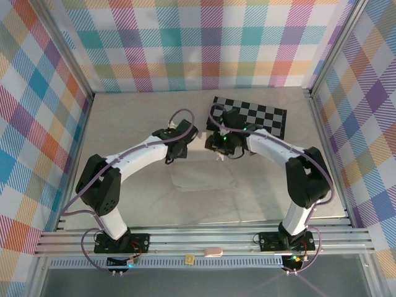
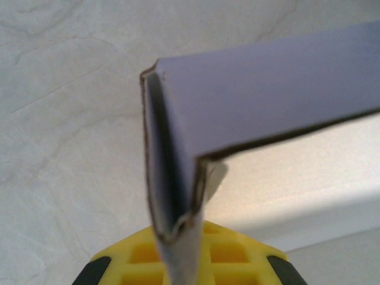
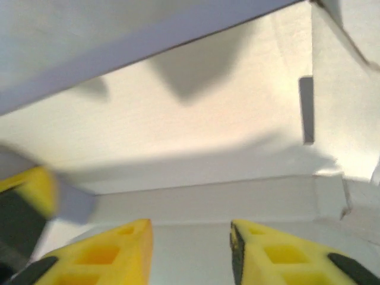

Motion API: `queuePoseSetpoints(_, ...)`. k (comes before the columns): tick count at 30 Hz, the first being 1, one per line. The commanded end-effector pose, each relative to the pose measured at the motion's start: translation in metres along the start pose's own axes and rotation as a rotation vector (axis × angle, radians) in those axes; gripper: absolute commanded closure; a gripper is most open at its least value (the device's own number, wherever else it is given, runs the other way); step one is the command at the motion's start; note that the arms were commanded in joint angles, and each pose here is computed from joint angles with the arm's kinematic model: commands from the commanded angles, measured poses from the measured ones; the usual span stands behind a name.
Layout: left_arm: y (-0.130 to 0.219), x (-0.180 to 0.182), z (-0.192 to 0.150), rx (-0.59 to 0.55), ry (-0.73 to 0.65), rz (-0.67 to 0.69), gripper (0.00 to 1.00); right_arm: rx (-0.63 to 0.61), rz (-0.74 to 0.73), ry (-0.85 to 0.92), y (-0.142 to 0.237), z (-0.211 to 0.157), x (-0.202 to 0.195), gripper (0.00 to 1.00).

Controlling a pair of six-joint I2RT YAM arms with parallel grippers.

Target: Fold the paper box

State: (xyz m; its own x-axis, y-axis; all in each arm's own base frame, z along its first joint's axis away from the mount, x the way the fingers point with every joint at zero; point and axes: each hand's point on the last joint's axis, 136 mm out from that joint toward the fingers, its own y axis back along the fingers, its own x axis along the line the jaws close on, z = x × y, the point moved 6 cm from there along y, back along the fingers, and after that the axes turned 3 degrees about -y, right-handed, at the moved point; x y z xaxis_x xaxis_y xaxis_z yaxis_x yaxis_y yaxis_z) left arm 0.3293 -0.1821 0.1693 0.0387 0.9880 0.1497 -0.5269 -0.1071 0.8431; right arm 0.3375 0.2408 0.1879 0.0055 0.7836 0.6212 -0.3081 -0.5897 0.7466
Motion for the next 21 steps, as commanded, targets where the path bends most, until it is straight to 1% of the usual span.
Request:
queuePoseSetpoints(1, 0.019, 0.006, 0.039, -0.079, 0.025, -0.189, 1.00, -0.127, 0.161, 0.118, 0.075, 0.035, 0.028, 0.55)
queuePoseSetpoints(3, 0.018, 0.013, 0.054, -0.083, 0.039, -0.249, 1.00, -0.201, 0.215, 0.110, 0.108, 0.054, 0.027, 0.52)
queuePoseSetpoints(5, 0.016, 0.020, 0.066, -0.085, 0.040, -0.287, 1.00, -0.263, 0.228, 0.088, 0.133, 0.069, 0.018, 0.51)
queuePoseSetpoints(7, 0.014, 0.024, 0.076, -0.093, 0.032, -0.322, 1.00, -0.298, 0.225, 0.052, 0.146, 0.081, 0.003, 0.51)
queuePoseSetpoints(8, 0.013, 0.025, 0.080, -0.100, 0.029, -0.354, 1.00, -0.310, 0.221, 0.029, 0.149, 0.086, -0.007, 0.53)
queuePoseSetpoints(11, 0.008, 0.029, 0.092, -0.095, 0.035, -0.468, 1.00, -0.306, 0.245, -0.010, 0.149, 0.098, -0.028, 0.57)
queuePoseSetpoints(13, 0.004, 0.030, 0.099, -0.084, 0.037, -0.529, 1.00, -0.287, 0.248, -0.017, 0.142, 0.104, -0.039, 0.60)
queuePoseSetpoints(18, -0.005, 0.024, 0.106, -0.064, 0.032, -0.604, 1.00, -0.180, 0.351, 0.045, 0.119, 0.115, -0.043, 0.64)
queuePoseSetpoints(21, -0.010, 0.020, 0.106, -0.050, 0.042, -0.627, 1.00, -0.136, 0.376, 0.076, 0.106, 0.118, -0.046, 0.66)
